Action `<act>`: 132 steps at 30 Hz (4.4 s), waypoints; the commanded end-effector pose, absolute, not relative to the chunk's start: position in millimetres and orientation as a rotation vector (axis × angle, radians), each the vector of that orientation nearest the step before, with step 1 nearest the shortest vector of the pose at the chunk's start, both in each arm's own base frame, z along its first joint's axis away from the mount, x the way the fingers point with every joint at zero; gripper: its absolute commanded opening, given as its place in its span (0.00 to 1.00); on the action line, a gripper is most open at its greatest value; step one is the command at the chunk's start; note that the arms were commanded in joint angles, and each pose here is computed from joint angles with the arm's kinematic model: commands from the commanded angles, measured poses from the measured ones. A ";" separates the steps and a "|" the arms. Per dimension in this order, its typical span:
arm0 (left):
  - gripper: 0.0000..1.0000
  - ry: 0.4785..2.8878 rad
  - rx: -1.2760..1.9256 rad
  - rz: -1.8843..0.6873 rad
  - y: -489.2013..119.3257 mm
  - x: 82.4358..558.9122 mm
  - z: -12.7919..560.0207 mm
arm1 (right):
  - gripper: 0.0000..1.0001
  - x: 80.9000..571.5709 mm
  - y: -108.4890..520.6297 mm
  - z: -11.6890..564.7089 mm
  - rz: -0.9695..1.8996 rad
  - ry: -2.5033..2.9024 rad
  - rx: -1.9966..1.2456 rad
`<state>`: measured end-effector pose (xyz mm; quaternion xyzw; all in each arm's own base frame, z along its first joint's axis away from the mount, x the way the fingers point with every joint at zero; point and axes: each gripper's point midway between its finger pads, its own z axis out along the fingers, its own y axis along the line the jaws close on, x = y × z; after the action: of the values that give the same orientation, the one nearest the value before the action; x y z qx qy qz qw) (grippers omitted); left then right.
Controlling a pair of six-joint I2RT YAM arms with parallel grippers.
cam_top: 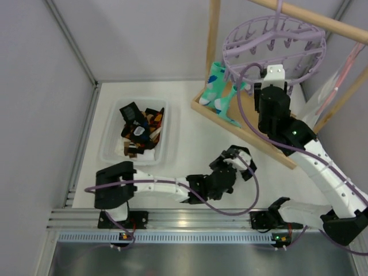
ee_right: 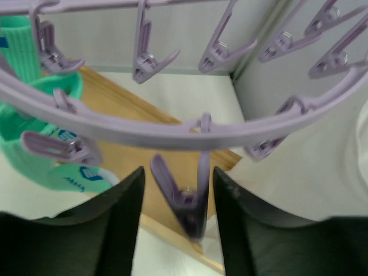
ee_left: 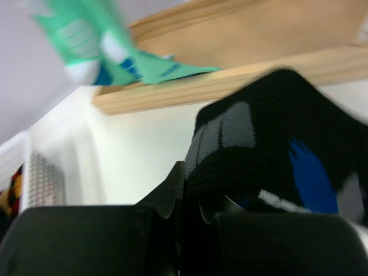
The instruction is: Remove the socks clipped to the hanger
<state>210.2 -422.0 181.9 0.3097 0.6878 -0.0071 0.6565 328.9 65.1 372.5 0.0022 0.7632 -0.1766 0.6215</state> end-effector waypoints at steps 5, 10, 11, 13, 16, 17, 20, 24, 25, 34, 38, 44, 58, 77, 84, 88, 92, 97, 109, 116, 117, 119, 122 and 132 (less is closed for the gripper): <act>0.00 1.705 0.306 -0.029 -309.0 241.9 220.4 | 0.62 303.1 84.8 375.5 0.003 1.732 -0.031; 0.00 1.761 0.158 0.065 -236.4 268.9 250.6 | 0.69 280.4 88.4 380.6 0.115 1.715 -0.048; 0.00 1.750 0.108 0.039 -226.9 271.0 268.1 | 0.71 272.4 86.1 385.2 0.138 1.697 -0.048; 0.00 1.768 0.067 0.060 -204.7 279.0 279.3 | 0.77 264.3 88.8 380.9 0.176 1.705 -0.067; 0.00 1.774 -0.039 0.076 -171.6 298.6 308.2 | 0.80 249.6 87.8 375.8 0.224 1.697 -0.075; 0.00 1.791 -0.040 0.073 -166.7 304.5 318.9 | 0.80 243.4 87.1 378.0 0.248 1.678 -0.076; 0.00 1.838 -0.106 0.076 -141.5 329.2 339.5 | 0.80 236.1 85.2 369.6 0.265 1.681 -0.073; 0.00 1.887 -0.251 0.174 -83.2 367.6 354.6 | 0.81 230.9 82.7 363.1 0.270 1.681 -0.073; 0.00 1.896 -0.274 0.176 -78.0 379.3 357.3 | 0.81 228.4 82.2 362.6 0.281 1.675 -0.067; 0.00 2.201 -0.492 0.141 -9.7 426.5 234.0 | 0.80 205.1 97.7 358.1 0.428 1.625 -0.152; 0.00 2.400 -0.575 0.146 -19.8 425.9 138.0 | 0.80 198.0 104.1 350.4 0.488 1.603 -0.169; 0.00 2.571 -0.629 0.121 -34.0 417.0 37.6 | 0.80 186.5 108.6 326.0 0.565 1.609 -0.158; 0.47 2.289 -0.613 0.041 -25.4 414.5 155.5 | 0.80 180.9 101.4 320.0 0.539 1.632 -0.155; 0.98 1.708 0.433 -0.776 -308.1 330.8 317.8 | 0.90 152.5 77.2 334.9 0.547 1.544 -0.097; 0.98 1.539 0.501 -0.691 -393.9 348.3 305.2 | 0.90 139.4 77.0 343.2 0.579 1.521 -0.128; 0.98 1.467 0.450 -0.634 -403.6 375.5 300.5 | 0.90 135.3 74.5 341.6 0.573 1.525 -0.136; 0.94 1.441 0.456 -0.580 -418.7 399.3 289.4 | 0.90 131.3 73.7 342.8 0.580 1.517 -0.141; 0.84 1.459 0.435 -0.509 -431.4 430.2 261.8 | 0.90 125.7 78.4 347.1 0.612 1.502 -0.172; 0.00 1.403 0.394 -0.484 -439.7 428.9 287.8 | 0.90 124.6 81.8 354.6 0.625 1.475 -0.197; 0.00 1.369 0.323 -0.516 -416.4 373.5 349.7 | 0.89 119.9 79.6 362.6 0.653 1.437 -0.169; 0.00 1.383 0.306 -0.543 -415.7 366.5 351.3 | 0.89 119.2 80.0 363.2 0.658 1.435 -0.170; 0.00 1.418 0.296 -0.574 -410.5 349.2 350.6 | 0.89 117.9 79.9 366.8 0.667 1.429 -0.164; 0.00 1.472 0.323 -0.612 -412.1 328.5 335.8 | 0.89 116.5 77.3 381.5 0.671 1.404 -0.150; 0.00 1.584 0.363 -0.685 -417.7 252.6 284.7 | 0.93 144.9 102.0 440.1 0.722 1.416 -0.145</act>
<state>265.2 -425.2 286.8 0.1894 0.6827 -0.2852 0.6455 131.8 88.6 425.3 -0.0703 0.6403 0.3044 0.7017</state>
